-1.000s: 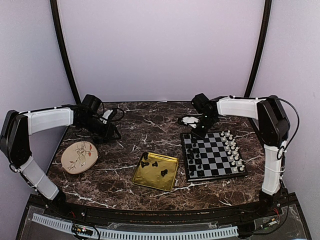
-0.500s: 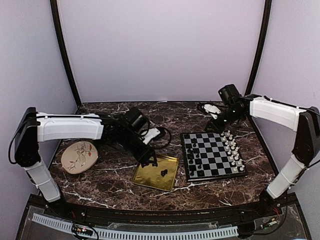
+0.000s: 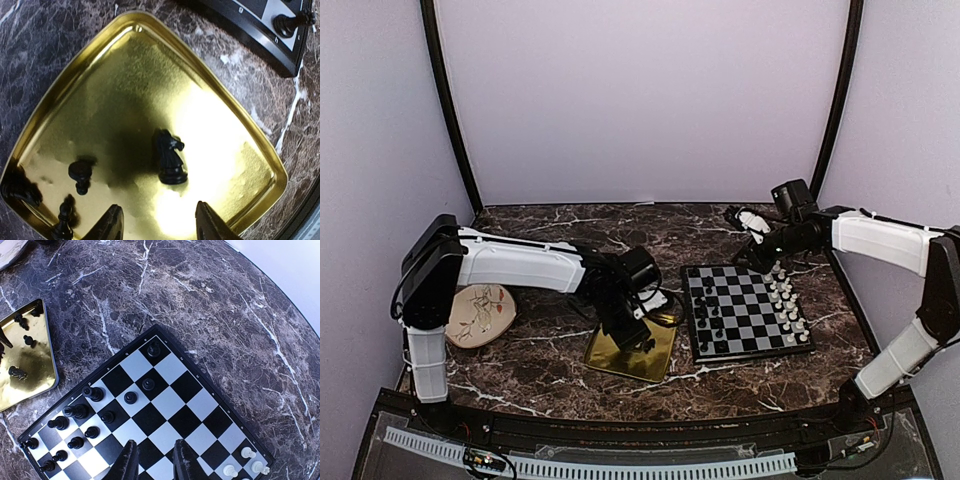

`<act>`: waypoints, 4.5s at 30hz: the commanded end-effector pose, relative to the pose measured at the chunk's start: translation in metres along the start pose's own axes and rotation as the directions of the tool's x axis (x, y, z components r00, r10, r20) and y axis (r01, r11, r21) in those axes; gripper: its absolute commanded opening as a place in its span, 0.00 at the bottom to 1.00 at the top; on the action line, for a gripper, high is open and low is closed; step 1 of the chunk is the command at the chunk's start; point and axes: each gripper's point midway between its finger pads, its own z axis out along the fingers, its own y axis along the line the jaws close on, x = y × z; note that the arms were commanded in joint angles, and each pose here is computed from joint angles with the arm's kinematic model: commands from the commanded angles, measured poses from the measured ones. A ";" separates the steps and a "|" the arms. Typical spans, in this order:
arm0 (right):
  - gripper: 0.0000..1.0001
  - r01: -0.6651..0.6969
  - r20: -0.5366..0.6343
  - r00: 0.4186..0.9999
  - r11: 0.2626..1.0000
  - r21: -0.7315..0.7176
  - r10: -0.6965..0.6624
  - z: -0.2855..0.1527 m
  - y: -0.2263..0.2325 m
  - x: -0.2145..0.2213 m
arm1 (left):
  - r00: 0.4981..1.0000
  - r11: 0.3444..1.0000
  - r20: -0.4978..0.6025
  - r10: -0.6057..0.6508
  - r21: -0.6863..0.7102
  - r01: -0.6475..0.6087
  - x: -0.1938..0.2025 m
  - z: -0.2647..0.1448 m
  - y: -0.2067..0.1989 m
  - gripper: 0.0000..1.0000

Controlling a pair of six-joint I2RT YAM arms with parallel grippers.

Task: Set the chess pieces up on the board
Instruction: Pick up the knight from the storage box, then pass from the left arm to the right

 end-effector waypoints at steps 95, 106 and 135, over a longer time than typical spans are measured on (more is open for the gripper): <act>0.37 -0.339 -0.225 0.933 0.481 -0.808 0.280 0.030 0.168 -0.094 | 0.817 0.993 0.575 0.026 -0.111 0.047 -0.091 -0.122 0.006 0.20; 0.31 -0.343 -0.244 0.935 0.480 -0.807 0.258 0.034 0.174 -0.087 | 0.823 0.988 0.567 0.022 -0.140 0.070 -0.093 -0.120 0.013 0.20; 0.00 -0.137 -0.100 0.990 0.741 -0.657 0.095 0.033 0.139 -0.085 | 0.839 0.980 0.540 0.064 -0.192 0.048 -0.077 -0.130 0.022 0.49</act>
